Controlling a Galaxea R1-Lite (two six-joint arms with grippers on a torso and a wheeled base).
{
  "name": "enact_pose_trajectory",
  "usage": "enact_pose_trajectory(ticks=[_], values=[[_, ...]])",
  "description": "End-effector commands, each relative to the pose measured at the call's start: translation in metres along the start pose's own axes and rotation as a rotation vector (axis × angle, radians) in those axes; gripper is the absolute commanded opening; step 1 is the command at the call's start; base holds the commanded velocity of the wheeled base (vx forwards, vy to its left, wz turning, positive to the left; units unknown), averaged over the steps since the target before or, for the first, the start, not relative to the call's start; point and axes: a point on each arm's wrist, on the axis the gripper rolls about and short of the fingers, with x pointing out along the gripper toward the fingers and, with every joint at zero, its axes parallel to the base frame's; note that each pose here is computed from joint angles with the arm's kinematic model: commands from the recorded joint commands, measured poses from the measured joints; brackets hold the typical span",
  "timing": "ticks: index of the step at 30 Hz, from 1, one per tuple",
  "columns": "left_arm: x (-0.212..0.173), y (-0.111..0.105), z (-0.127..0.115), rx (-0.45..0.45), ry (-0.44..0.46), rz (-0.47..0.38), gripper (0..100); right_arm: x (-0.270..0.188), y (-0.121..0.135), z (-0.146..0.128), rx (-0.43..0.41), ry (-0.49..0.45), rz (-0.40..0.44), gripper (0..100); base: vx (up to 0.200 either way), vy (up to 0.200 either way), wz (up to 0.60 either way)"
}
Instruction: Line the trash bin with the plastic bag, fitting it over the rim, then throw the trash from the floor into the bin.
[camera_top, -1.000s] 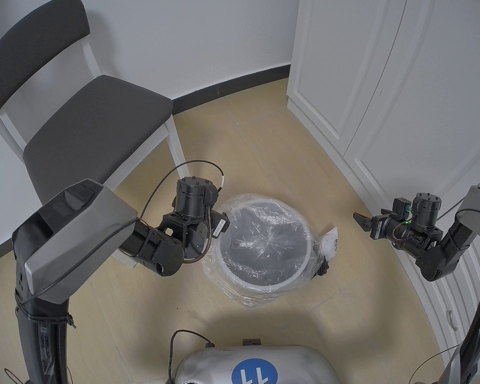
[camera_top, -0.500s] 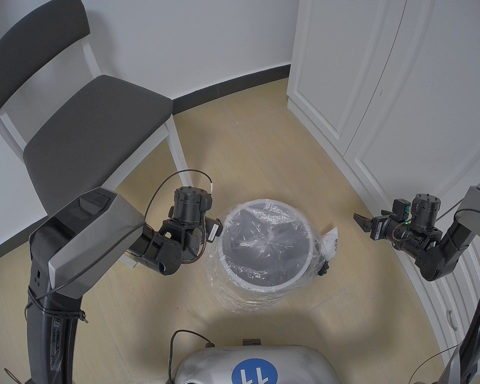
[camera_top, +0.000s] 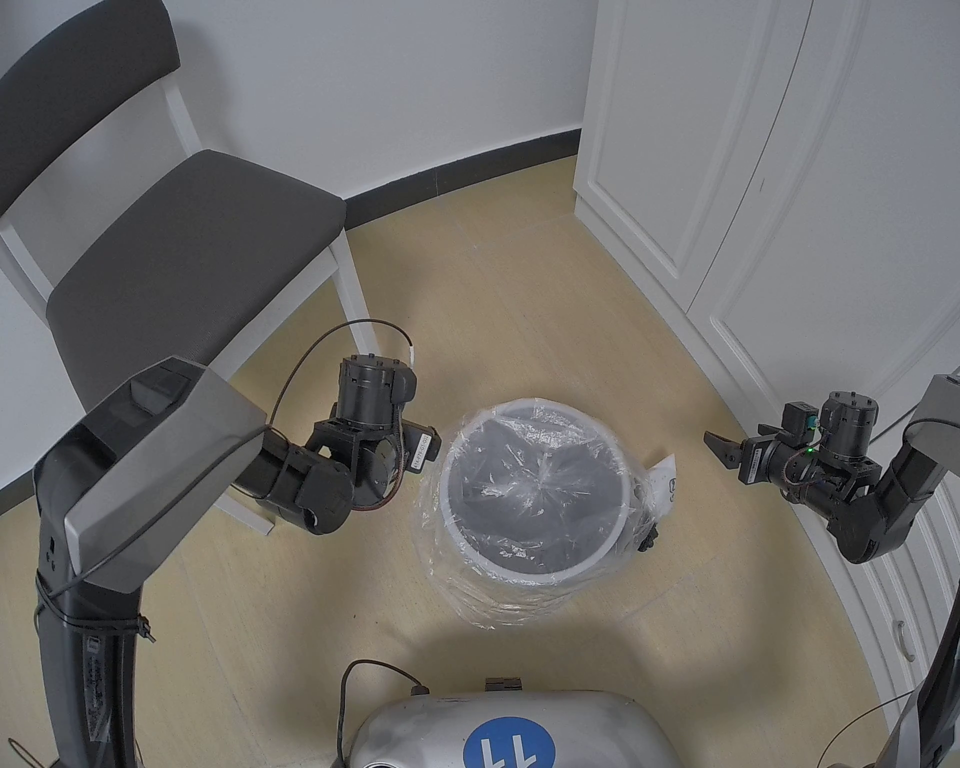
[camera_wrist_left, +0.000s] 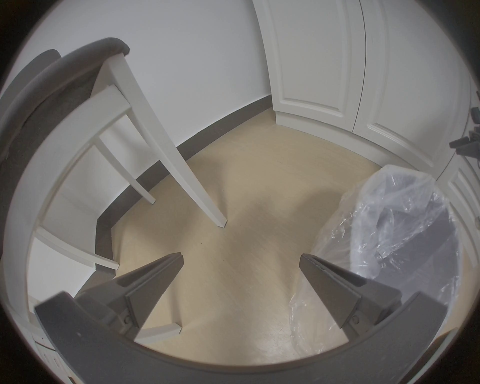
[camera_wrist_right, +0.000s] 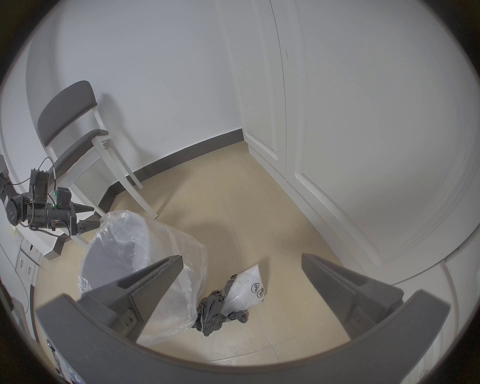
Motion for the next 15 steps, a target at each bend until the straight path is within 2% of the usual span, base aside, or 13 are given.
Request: enact_pose_trajectory(ticks=[1, 6, 8, 11, 15], values=[[-0.021, 0.013, 0.013, -0.013, -0.019, 0.005, 100, 0.001, 0.003, -0.003, -0.002, 0.009, 0.015, 100, 0.0, 0.0, 0.0], [-0.034, 0.018, 0.017, -0.045, -0.025, 0.003, 100, 0.01, 0.007, -0.02, -0.008, 0.059, 0.031, 100, 0.0, 0.0, 0.0], [-0.053, 0.023, 0.023, -0.1, -0.036, -0.007, 100, 0.019, 0.008, -0.035, 0.001, 0.1, 0.037, 100, 0.0, 0.0, 0.0], [-0.068, 0.025, 0.02, -0.131, -0.031, -0.017, 100, 0.026, 0.007, -0.048, 0.022, 0.123, 0.049, 100, 0.0, 0.0, 0.0], [-0.104, 0.037, 0.017, -0.201, -0.076, -0.024, 100, 0.044, 0.011, -0.067, 0.193, 0.133, 0.113, 100, 0.0, 0.0, 0.0]])
